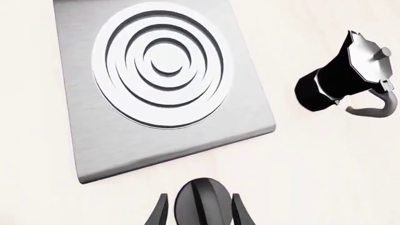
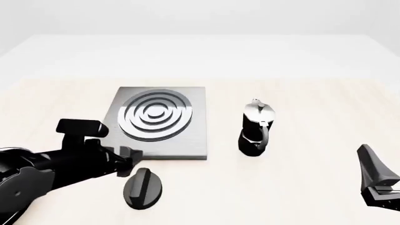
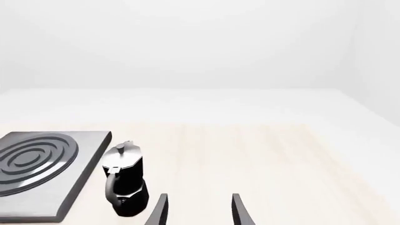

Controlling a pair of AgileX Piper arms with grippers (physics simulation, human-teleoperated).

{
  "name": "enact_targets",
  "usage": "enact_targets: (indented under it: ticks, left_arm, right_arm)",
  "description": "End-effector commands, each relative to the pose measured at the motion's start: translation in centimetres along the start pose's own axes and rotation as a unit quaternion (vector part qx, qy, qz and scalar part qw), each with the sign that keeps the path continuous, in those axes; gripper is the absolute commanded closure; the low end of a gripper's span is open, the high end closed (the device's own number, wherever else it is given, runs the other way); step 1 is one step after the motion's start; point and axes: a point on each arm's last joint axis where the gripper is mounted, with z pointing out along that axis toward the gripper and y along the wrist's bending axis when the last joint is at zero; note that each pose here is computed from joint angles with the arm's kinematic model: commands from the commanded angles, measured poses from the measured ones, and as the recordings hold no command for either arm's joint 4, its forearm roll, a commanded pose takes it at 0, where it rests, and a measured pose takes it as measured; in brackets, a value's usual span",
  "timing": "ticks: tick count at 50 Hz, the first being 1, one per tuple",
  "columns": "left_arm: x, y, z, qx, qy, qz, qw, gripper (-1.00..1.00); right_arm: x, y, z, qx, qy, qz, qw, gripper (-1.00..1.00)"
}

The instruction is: Turn on the stove and put the moka pot on it.

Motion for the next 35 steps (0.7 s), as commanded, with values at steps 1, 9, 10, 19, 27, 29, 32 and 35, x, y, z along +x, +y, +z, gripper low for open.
enact_targets:
  ticks: [1, 9, 10, 19, 27, 29, 32, 35]
  left_arm:
    - [0.5, -0.1, 0.9, 0.001, 0.009, 0.0, 1.0, -1.0]
    - [0.6, 0.0, 1.4, -0.001, 0.013, 0.001, 0.9999, -1.0]
    - [0.5, 0.0, 1.4, -0.001, 0.013, 0.002, 0.9999, -1.0]
    - [1.0, -0.2, 2.1, 0.002, 0.02, 0.005, 0.9998, -1.0]
    - [1.2, -0.4, 2.5, 0.005, 0.026, 0.007, 0.9996, -1.0]
    - [1.3, -0.4, 2.6, 0.005, 0.027, 0.007, 0.9996, -1.0]
    - [1.4, -0.5, 2.9, 0.007, 0.029, 0.006, 0.9995, -1.0]
    - [1.8, -0.6, 3.4, 0.009, 0.036, 0.0, 0.9993, -1.0]
  right_arm:
    - [0.0, 0.0, 0.0, 0.0, 0.0, 0.003, 1.0, -1.0]
    - [0.0, 0.0, 0.0, 0.001, 0.0, 0.004, 1.0, -1.0]
    - [0.0, 0.0, 0.0, 0.0, 0.0, 0.005, 1.0, -1.0]
    - [0.0, 0.0, 0.0, 0.0, -0.001, 0.006, 1.0, -1.0]
    - [0.0, 0.0, -0.1, 0.001, -0.003, 0.007, 1.0, -1.0]
    - [0.0, 0.0, -0.1, 0.001, -0.003, 0.008, 1.0, -1.0]
    - [0.0, 0.0, -0.2, 0.001, -0.004, 0.008, 1.0, -1.0]
    - [0.0, 0.0, -0.2, 0.002, -0.006, 0.01, 0.9999, -1.0]
